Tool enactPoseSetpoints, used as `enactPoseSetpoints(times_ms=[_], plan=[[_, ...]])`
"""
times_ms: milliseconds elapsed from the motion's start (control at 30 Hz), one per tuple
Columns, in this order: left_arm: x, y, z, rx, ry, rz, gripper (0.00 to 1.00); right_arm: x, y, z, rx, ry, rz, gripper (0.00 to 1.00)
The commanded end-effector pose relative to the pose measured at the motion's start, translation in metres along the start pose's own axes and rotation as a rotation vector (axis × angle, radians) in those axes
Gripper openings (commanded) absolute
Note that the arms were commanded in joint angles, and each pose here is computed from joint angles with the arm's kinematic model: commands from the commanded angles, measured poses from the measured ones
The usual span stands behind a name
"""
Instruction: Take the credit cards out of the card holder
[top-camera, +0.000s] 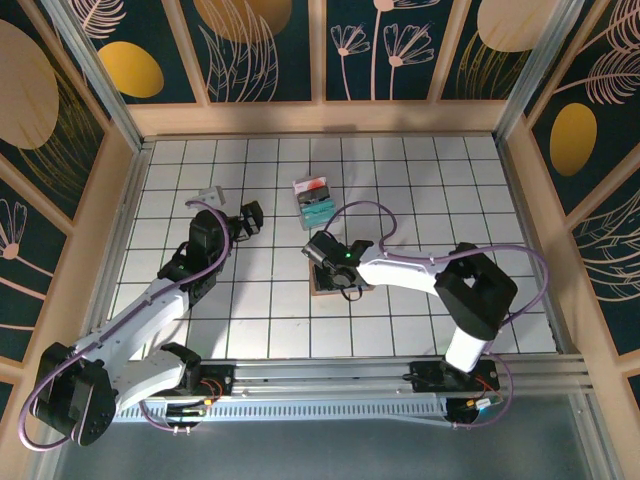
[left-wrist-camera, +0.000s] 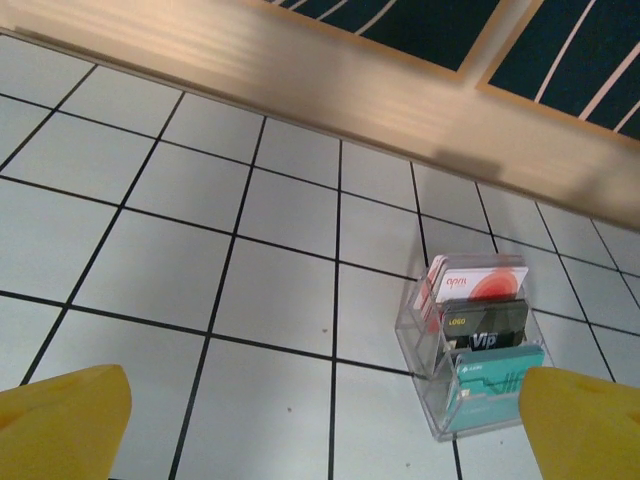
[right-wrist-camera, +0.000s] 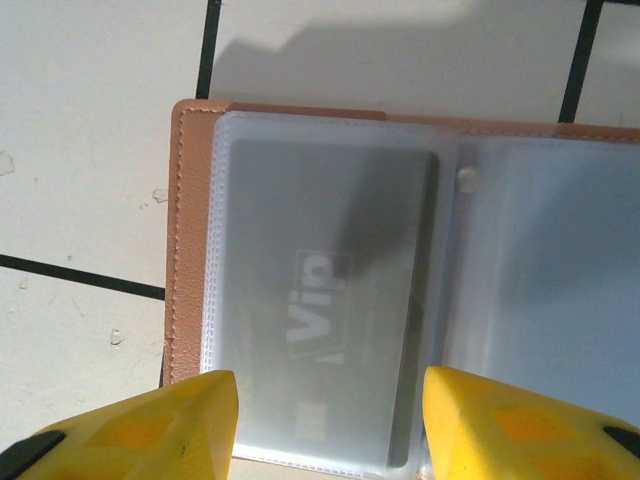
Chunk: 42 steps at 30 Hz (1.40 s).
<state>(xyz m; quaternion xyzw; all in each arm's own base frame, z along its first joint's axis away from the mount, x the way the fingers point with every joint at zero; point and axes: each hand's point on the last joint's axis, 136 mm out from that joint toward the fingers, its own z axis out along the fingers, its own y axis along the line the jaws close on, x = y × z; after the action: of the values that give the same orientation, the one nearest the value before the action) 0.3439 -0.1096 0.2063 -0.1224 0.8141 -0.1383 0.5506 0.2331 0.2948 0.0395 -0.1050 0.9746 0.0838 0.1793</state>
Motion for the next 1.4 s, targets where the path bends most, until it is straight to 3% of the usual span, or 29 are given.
enactPoseSetpoints(times_ms=[0, 367, 767, 933, 1367], plan=[[-0.01, -0.001, -0.002, 0.002, -0.045, -0.04, 0.99, -0.004, 0.003, 0.006, -0.004, 0.001, -0.004, 0.52], [-0.007, -0.003, 0.003, 0.001, -0.034, -0.037, 0.99, -0.008, 0.011, 0.004, -0.031, -0.002, -0.012, 0.66], [-0.006, -0.002, 0.003, -0.002, -0.03, -0.025, 0.99, 0.003, -0.001, 0.018, 0.002, 0.021, -0.007, 0.67], [-0.008, -0.003, 0.003, 0.0, -0.033, -0.027, 0.99, 0.009, -0.004, 0.022, 0.004, 0.043, 0.0, 0.64], [-0.012, 0.003, 0.004, -0.046, -0.046, -0.063, 0.99, 0.016, -0.015, 0.023, 0.019, 0.055, 0.019, 0.44]])
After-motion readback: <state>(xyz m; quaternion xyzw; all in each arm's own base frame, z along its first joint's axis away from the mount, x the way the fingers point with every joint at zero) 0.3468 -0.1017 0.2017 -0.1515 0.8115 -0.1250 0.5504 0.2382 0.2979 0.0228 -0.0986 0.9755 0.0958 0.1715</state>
